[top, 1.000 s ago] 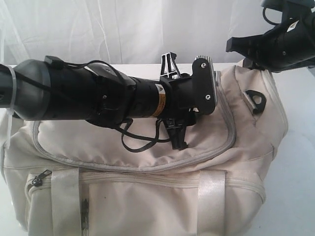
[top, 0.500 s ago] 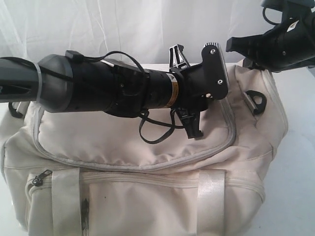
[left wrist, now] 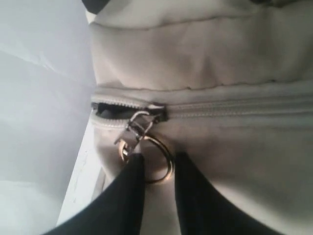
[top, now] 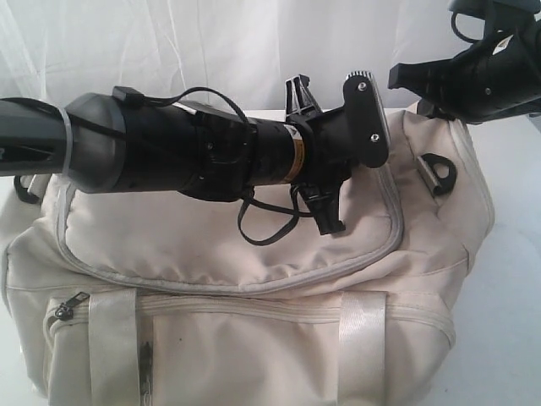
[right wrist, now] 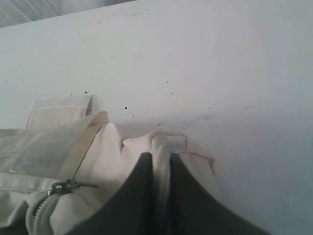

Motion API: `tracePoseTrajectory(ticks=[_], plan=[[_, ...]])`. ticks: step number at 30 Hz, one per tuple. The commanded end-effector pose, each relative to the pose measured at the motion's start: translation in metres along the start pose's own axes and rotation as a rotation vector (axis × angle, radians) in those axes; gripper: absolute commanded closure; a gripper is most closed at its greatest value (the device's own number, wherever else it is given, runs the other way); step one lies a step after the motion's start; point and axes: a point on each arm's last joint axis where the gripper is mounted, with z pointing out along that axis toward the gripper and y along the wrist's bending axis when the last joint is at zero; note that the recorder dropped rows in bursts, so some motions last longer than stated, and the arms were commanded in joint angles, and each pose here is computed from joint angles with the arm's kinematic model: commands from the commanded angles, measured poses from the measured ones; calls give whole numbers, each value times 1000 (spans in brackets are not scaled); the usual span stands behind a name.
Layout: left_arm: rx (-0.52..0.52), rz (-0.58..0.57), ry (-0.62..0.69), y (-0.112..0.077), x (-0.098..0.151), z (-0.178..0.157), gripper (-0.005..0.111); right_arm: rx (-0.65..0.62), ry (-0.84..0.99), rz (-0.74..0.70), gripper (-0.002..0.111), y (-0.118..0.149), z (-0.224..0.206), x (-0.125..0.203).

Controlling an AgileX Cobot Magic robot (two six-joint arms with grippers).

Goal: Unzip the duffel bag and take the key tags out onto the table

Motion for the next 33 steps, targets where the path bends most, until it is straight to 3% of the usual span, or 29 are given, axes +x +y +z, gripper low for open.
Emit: tracePoseTrajectory(ticks=[1,9,20,29,33], plan=[[-25,3,24,2,-1,-1,79,-3,-144,-11,108,0,-13,-17],[-30,3,22,3,-2,-2,87,-3,-146,-11,108,0,-13,-17],[-77,-7,-20,19,-15,-23,93,-3,-146,-11,108,0,-13,-17],[-92,-67,-58,27,-23,-34,99,-3,-150,-11,108,0,-13,-18],[-86,-179,-112,32,-31,-45,99,-3,-150,-11,108,0,-13,-18]])
